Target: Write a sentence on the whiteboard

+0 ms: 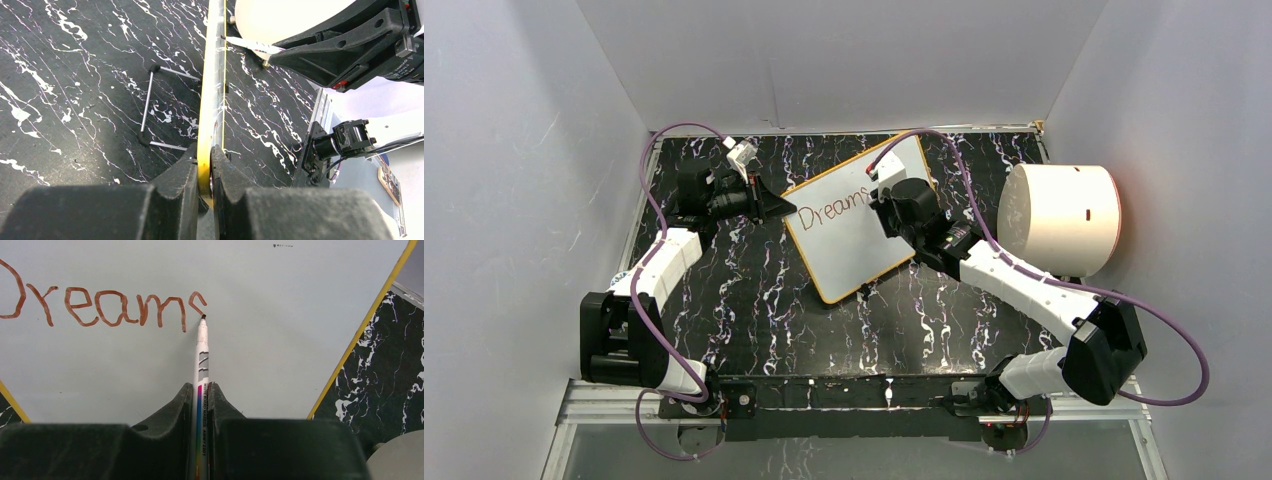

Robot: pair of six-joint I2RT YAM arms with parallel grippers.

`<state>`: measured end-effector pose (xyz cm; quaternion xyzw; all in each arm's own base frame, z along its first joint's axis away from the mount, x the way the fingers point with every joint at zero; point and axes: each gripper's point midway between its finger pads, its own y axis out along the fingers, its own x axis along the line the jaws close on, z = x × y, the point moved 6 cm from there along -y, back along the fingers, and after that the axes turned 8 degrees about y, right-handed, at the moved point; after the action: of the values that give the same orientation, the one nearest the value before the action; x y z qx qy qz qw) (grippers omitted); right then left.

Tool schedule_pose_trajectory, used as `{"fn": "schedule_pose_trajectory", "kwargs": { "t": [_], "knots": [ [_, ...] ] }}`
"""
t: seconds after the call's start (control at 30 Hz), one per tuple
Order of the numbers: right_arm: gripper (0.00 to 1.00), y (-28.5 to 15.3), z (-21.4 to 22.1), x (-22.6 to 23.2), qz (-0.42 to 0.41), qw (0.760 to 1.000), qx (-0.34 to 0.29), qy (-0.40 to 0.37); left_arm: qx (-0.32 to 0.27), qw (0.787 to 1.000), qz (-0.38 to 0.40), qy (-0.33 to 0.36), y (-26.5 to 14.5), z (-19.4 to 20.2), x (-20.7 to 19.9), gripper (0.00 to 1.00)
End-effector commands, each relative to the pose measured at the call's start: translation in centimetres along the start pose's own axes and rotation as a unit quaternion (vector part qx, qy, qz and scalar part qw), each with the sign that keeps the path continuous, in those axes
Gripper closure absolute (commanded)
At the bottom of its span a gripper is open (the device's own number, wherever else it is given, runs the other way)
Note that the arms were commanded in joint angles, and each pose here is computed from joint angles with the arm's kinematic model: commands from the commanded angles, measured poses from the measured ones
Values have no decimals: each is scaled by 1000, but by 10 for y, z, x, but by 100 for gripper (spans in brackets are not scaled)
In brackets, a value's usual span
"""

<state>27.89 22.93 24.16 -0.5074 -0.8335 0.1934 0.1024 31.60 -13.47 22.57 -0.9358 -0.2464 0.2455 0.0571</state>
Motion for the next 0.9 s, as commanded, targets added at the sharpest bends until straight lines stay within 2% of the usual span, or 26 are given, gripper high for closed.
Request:
{"fn": "schedule_pose_trajectory", "kwargs": {
  "t": [0.0,0.33,0.87],
  "knots": [
    [100,-5,-1,-5,11,1000,-4,1,52,998,-31,-26,7,32,12,100],
    [100,-10,2,4,-31,999,-3,13,53,998,-30,-27,8,33,11,100],
    [100,-6,-17,10,-48,998,-36,22,57,997,-32,-28,9,35,12,100]
  ]
}}
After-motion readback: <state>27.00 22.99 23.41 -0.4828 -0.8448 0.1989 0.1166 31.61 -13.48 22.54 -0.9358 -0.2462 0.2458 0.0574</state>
